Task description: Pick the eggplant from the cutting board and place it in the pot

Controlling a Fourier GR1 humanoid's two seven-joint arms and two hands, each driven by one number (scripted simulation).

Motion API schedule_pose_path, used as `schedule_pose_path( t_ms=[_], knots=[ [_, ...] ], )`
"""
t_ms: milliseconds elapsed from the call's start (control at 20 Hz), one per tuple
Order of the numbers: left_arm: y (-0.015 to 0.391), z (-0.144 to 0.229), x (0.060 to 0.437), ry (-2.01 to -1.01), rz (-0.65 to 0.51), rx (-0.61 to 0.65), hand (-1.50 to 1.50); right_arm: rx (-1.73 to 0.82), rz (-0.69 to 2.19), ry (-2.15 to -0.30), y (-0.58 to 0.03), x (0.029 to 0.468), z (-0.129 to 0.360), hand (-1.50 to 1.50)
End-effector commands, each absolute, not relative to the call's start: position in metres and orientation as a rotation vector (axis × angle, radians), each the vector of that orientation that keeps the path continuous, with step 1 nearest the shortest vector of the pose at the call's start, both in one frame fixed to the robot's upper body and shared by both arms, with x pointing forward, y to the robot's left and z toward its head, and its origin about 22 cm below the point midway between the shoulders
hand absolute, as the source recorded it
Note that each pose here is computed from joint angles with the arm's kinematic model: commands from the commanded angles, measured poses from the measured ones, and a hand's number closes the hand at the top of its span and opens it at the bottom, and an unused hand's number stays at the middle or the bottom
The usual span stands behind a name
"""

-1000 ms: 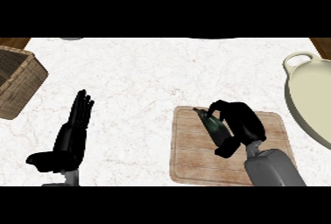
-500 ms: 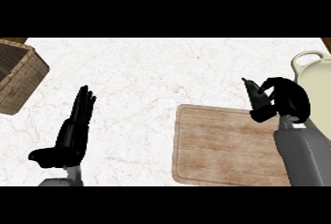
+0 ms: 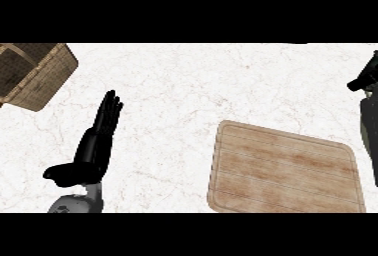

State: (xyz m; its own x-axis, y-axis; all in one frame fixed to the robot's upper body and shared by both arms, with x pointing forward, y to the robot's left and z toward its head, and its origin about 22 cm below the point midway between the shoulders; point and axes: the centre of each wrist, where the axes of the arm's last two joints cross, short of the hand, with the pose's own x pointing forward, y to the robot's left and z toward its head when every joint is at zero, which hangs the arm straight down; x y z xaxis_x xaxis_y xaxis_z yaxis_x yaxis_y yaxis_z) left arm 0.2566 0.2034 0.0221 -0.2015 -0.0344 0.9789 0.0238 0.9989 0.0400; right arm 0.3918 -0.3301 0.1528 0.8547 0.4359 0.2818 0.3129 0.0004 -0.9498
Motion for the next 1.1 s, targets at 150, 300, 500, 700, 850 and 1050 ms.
schedule_pose_path(
  t_ms=[150, 300, 500, 700, 850, 1050],
  knots=[
    [0.188, 0.023, 0.264, -1.769, -0.088, -0.038, 0.0, -1.83, -0.111, -0.33, -0.34, 0.424, 0.199, 1.5],
    [0.19, 0.026, 0.264, -1.776, -0.084, -0.026, 0.0, -1.879, -0.178, -0.263, -0.344, 0.43, 0.213, 1.5],
    [0.189, 0.016, 0.26, -1.749, -0.08, -0.012, 0.0, -1.909, -0.233, -0.195, -0.344, 0.438, 0.216, 1.5],
    [0.195, 0.016, 0.258, -1.75, -0.064, -0.003, 0.0, -1.936, -0.274, -0.119, -0.354, 0.439, 0.218, 1.5],
    [0.209, 0.018, 0.259, -1.749, -0.042, 0.011, 0.0, -1.92, -0.289, -0.087, -0.349, 0.443, 0.205, 1.5],
    [0.205, 0.013, 0.249, -1.737, -0.024, 0.026, 0.0, -1.924, -0.312, -0.052, -0.376, 0.435, 0.194, 1.5]
  ],
)
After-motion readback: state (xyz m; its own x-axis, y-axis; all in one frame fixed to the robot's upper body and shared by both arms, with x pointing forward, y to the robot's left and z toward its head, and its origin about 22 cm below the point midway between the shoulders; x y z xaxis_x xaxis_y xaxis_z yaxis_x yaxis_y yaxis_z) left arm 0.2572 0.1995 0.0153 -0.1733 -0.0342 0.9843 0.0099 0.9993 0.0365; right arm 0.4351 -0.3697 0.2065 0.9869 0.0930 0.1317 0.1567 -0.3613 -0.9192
